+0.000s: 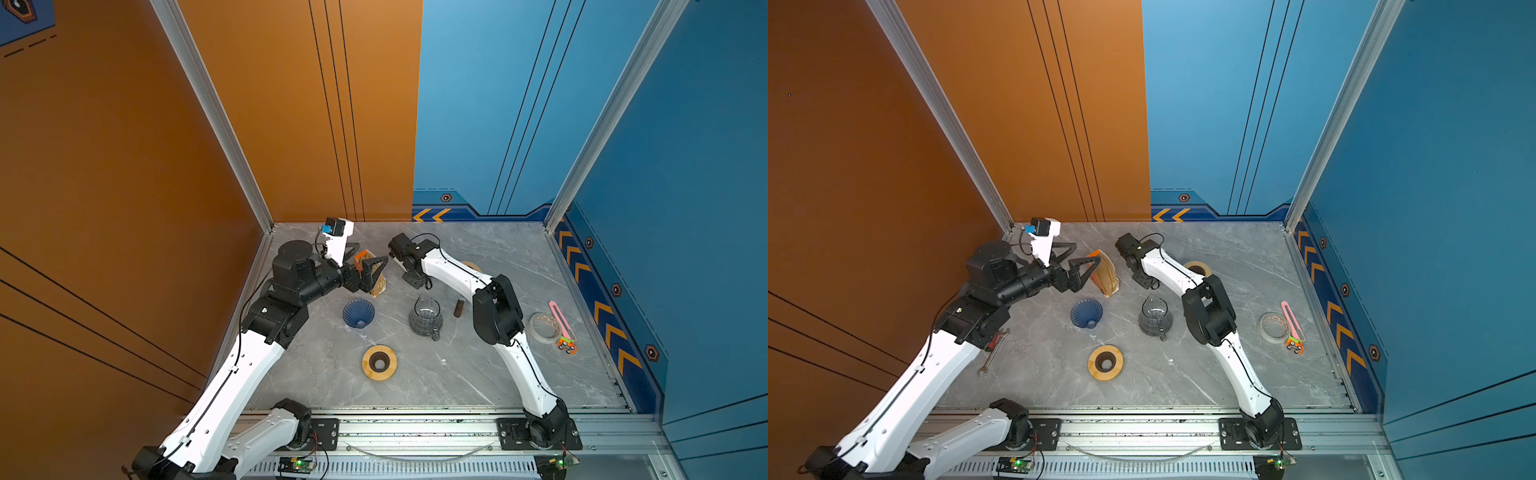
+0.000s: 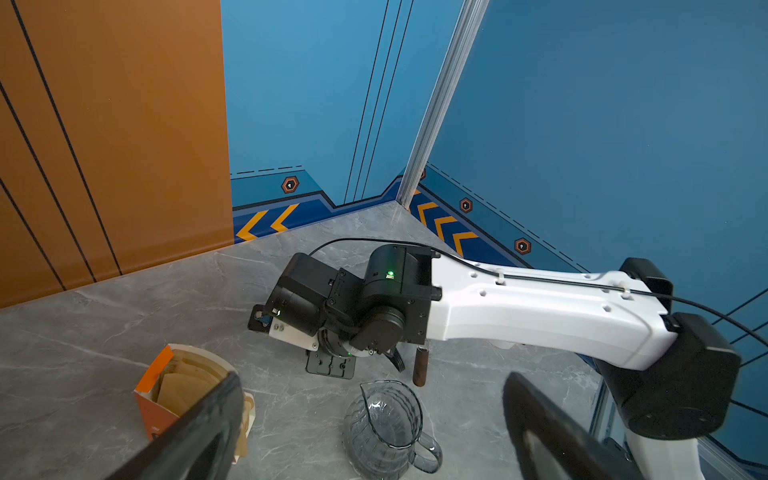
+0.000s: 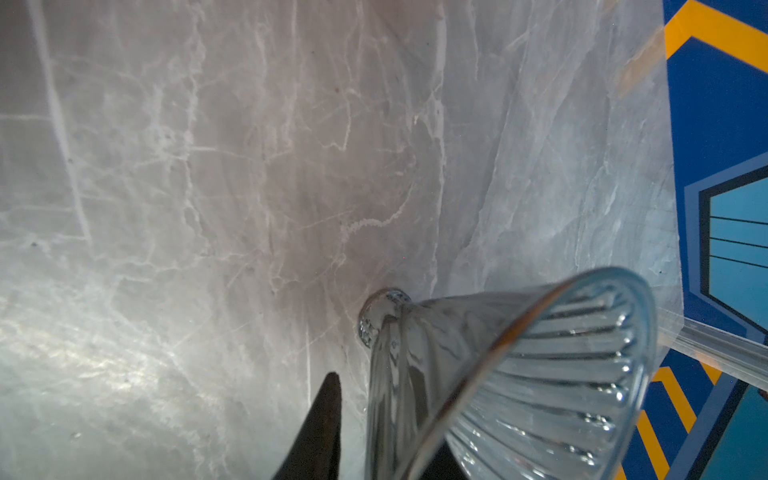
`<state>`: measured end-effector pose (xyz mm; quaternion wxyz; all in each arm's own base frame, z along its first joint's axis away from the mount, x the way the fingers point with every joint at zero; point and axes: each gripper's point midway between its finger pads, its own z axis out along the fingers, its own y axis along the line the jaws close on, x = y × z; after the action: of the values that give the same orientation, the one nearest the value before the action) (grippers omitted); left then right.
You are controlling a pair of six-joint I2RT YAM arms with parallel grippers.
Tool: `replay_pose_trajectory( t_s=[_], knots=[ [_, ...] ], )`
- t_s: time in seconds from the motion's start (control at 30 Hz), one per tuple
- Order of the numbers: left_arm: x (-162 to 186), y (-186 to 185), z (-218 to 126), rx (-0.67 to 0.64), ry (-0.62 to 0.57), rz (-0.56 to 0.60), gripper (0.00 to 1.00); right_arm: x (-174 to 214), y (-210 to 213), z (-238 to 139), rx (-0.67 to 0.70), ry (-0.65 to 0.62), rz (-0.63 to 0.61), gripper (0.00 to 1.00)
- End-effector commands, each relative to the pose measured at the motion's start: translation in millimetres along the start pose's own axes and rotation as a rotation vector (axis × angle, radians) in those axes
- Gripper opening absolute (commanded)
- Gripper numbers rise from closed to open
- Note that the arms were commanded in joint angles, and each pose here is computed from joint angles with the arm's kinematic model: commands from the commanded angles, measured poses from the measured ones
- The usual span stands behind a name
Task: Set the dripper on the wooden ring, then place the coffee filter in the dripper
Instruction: 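Lift the clear glass dripper off the table with the right gripper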
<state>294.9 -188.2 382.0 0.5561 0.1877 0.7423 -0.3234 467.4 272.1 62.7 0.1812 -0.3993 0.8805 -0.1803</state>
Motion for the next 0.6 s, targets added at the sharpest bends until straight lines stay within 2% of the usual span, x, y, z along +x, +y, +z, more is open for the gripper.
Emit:
replay_pose_trajectory(
  t_s=[0.0, 0.33, 0.57],
  knots=[
    [-4, -7, -4, 0.026, -0.023, 0.008, 0.98, 1, 0, 2, 0.019, 0.009, 0.008, 0.21],
    [-5, -8, -6, 0.025, -0.028, 0.012, 0.98, -3, -1, -2, 0.042, -0.001, -0.003, 0.11],
    [-7, -8, -7, 0.024, -0.033, 0.014, 0.98, -5, -5, -9, 0.065, -0.010, -0.008, 0.09]
  ],
)
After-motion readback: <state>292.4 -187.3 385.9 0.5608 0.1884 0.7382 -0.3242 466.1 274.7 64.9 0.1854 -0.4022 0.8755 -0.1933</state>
